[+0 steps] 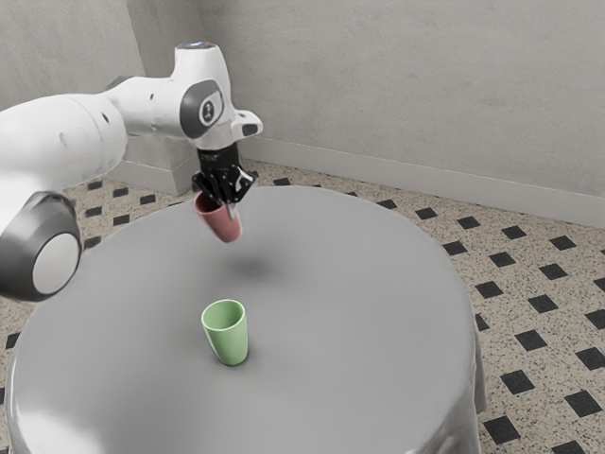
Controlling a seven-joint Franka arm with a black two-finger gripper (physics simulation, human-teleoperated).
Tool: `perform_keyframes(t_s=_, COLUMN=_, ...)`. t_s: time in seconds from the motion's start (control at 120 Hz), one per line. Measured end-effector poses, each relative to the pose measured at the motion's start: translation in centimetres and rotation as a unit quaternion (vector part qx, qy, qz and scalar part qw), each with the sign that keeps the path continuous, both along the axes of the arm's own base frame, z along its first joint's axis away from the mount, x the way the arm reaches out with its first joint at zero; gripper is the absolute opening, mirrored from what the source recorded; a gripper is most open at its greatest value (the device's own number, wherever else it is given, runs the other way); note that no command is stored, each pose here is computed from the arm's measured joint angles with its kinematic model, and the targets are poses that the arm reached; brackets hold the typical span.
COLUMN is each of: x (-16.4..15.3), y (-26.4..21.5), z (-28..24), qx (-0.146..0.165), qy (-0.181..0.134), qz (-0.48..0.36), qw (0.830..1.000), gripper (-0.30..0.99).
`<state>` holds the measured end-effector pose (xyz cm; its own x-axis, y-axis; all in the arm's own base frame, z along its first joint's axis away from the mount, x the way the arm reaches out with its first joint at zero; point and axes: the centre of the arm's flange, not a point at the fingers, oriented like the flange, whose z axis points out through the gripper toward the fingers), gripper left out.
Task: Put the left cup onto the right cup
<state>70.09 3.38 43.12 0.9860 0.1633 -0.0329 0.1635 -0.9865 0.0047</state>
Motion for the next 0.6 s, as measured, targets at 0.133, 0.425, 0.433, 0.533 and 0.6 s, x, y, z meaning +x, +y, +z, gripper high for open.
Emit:
perform_keyframes(t_s=0.133, x=-4.0, y=-2.9, z=3.6, qx=-0.026, qy=0.040, qz=-0.003, qw=0.999, gripper=-0.09)
perform_keyframes(t_s=0.425, x=-9.7, y=-7.3, z=2.2, qx=-0.012, qy=0.145, qz=0.004, qw=0.989, gripper=-0.09)
perform_keyframes(t_s=0.433, x=-9.8, y=-7.4, z=2.1, qx=-0.010, qy=0.147, qz=0.005, qw=0.989, gripper=-0.09)
perform_keyframes(t_s=0.533, x=-9.9, y=-8.1, z=1.0, qx=0.004, qy=0.156, qz=0.013, qw=0.988, gripper=-0.09)
perform_keyframes(t_s=0.6, x=-9.8, y=-8.7, z=0.4, qx=0.012, qy=0.156, qz=0.016, qw=0.988, gripper=-0.09)
